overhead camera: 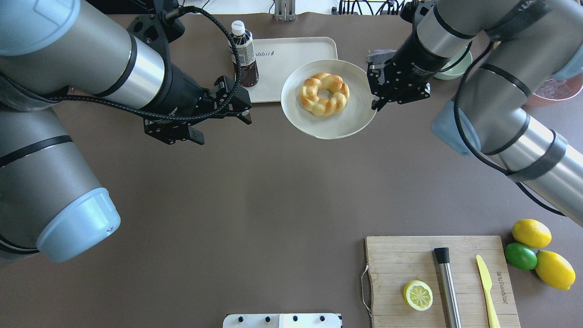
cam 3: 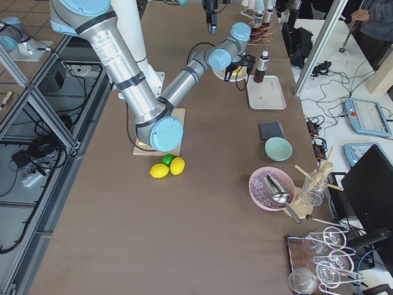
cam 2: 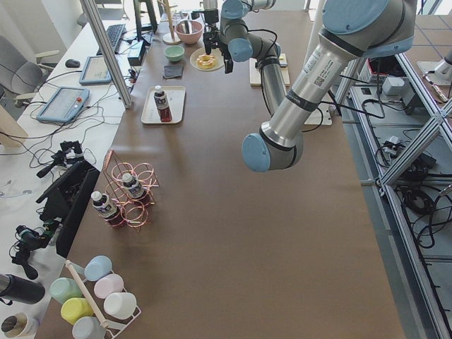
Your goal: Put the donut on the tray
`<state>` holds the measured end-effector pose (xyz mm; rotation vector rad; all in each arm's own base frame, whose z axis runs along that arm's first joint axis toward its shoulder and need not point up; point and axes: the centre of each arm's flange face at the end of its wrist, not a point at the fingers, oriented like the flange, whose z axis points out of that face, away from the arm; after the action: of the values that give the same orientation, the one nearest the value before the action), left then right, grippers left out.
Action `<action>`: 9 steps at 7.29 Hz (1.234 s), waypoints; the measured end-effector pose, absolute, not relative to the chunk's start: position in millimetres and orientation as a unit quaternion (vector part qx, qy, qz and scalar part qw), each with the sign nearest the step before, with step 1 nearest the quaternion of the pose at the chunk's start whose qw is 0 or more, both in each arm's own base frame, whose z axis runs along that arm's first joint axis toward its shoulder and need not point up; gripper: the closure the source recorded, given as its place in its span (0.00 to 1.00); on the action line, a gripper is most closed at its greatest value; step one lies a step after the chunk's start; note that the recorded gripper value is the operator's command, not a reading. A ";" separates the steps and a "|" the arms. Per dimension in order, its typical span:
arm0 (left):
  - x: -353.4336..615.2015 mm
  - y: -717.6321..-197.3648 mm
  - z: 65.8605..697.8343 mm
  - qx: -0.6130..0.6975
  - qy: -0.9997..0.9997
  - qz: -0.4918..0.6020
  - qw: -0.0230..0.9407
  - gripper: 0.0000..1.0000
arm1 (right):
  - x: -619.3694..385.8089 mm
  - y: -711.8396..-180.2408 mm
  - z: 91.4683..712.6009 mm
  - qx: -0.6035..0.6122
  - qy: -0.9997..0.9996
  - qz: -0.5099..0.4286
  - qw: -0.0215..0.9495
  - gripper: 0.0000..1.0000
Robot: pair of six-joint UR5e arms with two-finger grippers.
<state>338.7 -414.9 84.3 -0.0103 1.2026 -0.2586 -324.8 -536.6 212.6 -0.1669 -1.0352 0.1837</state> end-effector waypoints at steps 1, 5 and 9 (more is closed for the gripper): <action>330.7 -409.2 89.1 -0.005 0.564 -0.122 0.817 0.03 | -342.3 -570.8 215.6 -0.090 -0.482 0.108 0.865 1.00; 309.5 -408.8 96.9 -0.008 0.544 -0.142 0.827 0.03 | -408.4 -690.2 293.6 -0.106 -0.488 0.247 0.830 1.00; 303.5 -406.2 95.0 -0.006 0.546 -0.143 0.825 0.03 | -506.8 -683.7 266.7 -0.087 -0.452 0.357 0.813 1.00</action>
<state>303.5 -406.2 95.0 -0.0119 1.1605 -0.3034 -506.8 -683.7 266.7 -0.1860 -0.9648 0.7624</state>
